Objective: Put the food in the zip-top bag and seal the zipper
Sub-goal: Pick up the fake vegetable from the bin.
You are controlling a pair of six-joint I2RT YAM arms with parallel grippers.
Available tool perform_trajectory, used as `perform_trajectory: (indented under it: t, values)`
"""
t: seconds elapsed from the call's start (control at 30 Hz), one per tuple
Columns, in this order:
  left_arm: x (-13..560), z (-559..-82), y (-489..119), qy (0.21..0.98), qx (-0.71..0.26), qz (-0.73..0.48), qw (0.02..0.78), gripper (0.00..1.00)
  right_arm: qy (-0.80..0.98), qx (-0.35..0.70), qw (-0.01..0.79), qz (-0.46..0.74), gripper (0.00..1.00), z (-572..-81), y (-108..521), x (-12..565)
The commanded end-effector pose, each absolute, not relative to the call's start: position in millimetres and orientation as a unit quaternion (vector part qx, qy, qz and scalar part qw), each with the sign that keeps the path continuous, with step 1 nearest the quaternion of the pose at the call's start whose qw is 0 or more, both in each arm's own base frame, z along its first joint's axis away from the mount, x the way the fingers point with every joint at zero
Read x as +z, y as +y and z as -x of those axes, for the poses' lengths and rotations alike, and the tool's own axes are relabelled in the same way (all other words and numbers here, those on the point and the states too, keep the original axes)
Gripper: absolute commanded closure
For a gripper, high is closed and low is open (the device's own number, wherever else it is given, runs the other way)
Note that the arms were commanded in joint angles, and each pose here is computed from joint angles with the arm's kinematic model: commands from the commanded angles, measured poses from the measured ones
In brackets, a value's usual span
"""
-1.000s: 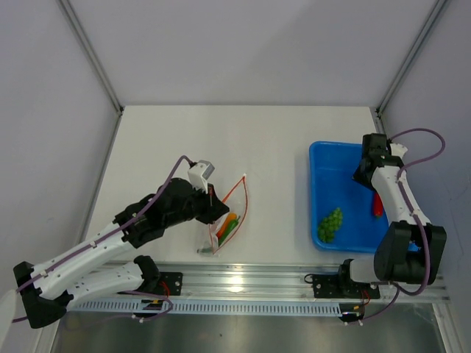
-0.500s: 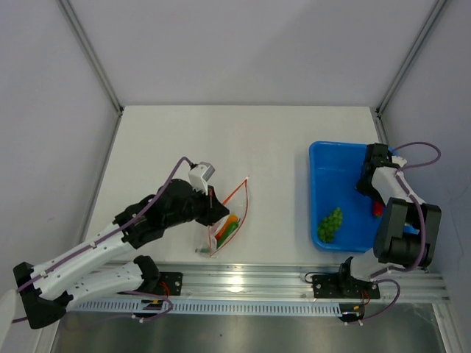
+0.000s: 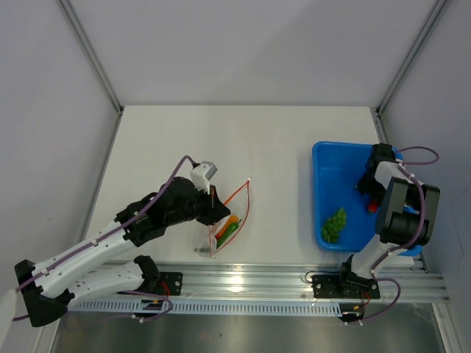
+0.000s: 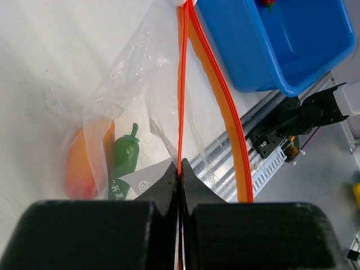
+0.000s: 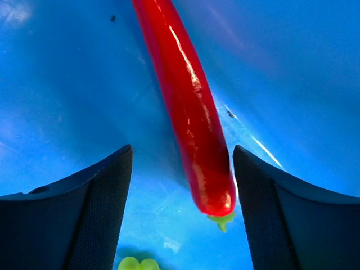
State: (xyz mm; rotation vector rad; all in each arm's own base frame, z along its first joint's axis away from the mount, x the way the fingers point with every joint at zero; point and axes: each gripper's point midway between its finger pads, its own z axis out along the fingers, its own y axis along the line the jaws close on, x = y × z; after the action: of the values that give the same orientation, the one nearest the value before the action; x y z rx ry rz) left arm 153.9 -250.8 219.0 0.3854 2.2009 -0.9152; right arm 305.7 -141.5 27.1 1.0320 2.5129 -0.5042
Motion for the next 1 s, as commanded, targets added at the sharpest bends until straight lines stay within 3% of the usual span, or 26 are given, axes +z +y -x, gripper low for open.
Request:
perform_trajectory:
  t: [0.0, 0.2, 0.33, 0.7, 0.97]
  values:
    - [239, -153, -256, 0.836, -0.373, -0.157, 0.370, 1.00, 0.904, -0.168, 0.165, -0.358, 0.27, -300, -136, 13]
    - [237, -152, -251, 0.836, -0.372, -0.155, 0.373, 0.99, 0.909, -0.180, 0.164, -0.337, 0.40, -300, -129, 9]
    - [237, -151, -248, 0.835, -0.369, -0.154, 0.378, 0.99, 0.910, -0.185, 0.165, -0.331, 0.60, -301, -127, 7]
    - [232, -151, -244, 0.838, -0.362, -0.153, 0.379, 0.99, 0.912, -0.211, 0.189, -0.297, 0.96, -309, -113, 22]
    - [231, -153, -248, 0.839, -0.365, -0.153, 0.375, 1.00, 0.907, -0.201, 0.240, -0.281, 1.00, -310, -89, 58]
